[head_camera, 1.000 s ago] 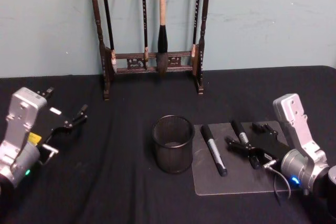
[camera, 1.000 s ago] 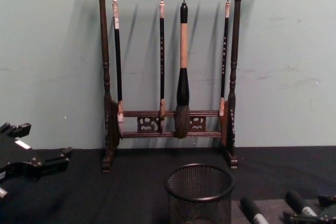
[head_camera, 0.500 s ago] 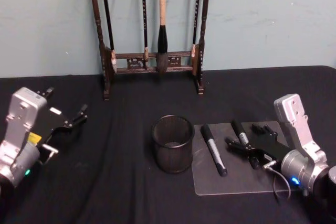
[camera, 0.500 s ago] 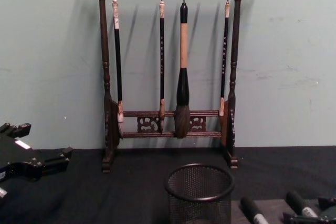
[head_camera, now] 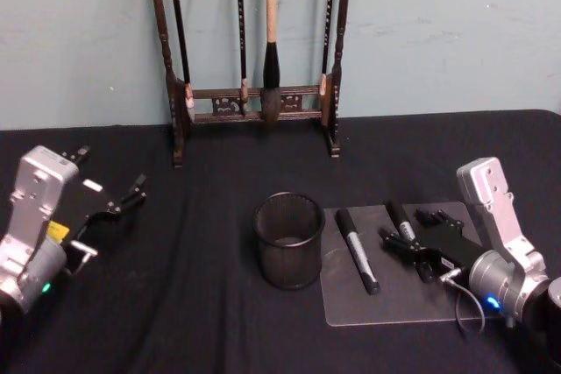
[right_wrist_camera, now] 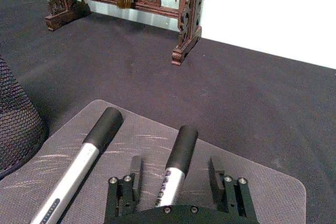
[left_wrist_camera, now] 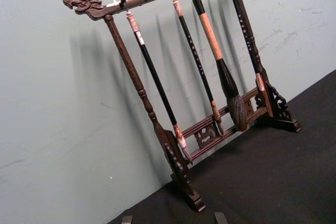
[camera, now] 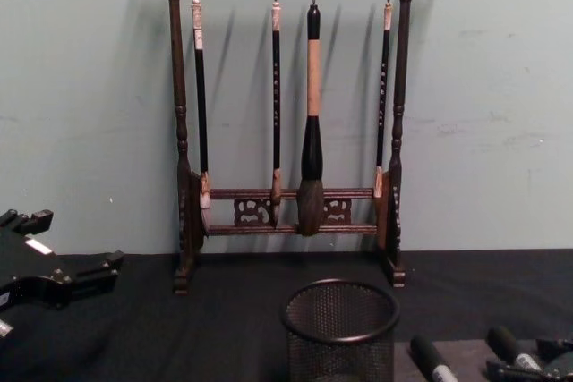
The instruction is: Pick up the water-based marker from the table and place it into the pen holder.
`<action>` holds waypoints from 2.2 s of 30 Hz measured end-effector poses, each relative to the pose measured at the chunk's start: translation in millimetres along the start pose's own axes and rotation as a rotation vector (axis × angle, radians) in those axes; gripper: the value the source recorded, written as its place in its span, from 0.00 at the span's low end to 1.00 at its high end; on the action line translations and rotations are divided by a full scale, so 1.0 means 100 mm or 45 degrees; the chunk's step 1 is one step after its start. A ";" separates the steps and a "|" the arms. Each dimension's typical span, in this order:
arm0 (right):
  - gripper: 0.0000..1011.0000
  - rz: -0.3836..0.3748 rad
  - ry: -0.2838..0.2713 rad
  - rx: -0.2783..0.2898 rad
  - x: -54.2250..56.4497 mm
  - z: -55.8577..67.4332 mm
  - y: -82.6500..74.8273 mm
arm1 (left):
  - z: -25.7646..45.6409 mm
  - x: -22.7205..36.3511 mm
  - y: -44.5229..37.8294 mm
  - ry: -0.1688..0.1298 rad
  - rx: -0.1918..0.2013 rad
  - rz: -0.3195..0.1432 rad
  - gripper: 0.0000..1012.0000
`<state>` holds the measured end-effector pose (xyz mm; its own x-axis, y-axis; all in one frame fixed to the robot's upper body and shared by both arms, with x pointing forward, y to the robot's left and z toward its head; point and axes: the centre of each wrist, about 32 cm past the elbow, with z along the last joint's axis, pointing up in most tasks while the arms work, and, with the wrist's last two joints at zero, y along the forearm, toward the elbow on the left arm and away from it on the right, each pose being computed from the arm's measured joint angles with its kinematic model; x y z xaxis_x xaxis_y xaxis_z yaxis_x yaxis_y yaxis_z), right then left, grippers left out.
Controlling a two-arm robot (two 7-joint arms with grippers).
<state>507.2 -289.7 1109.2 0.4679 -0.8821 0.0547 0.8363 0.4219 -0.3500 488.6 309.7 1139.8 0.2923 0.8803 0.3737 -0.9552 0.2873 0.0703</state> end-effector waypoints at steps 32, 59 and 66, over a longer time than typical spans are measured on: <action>0.23 -0.001 -0.003 0.002 0.00 0.00 0.00 | 0.000 0.000 0.000 0.000 0.000 0.000 1.00; 0.23 0.093 -0.022 0.393 0.01 -0.10 -0.15 | 0.000 0.000 0.000 0.000 0.000 0.000 1.00; 0.23 0.109 -0.053 0.438 -0.02 -0.03 -0.14 | 0.000 0.000 0.000 0.000 0.000 0.000 1.00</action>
<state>493.1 -294.4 1111.1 0.5455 -0.8344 0.0791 0.8377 0.5457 -0.0199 488.6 309.6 1139.8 0.2923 0.8803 0.3737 -0.9552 0.2874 0.0703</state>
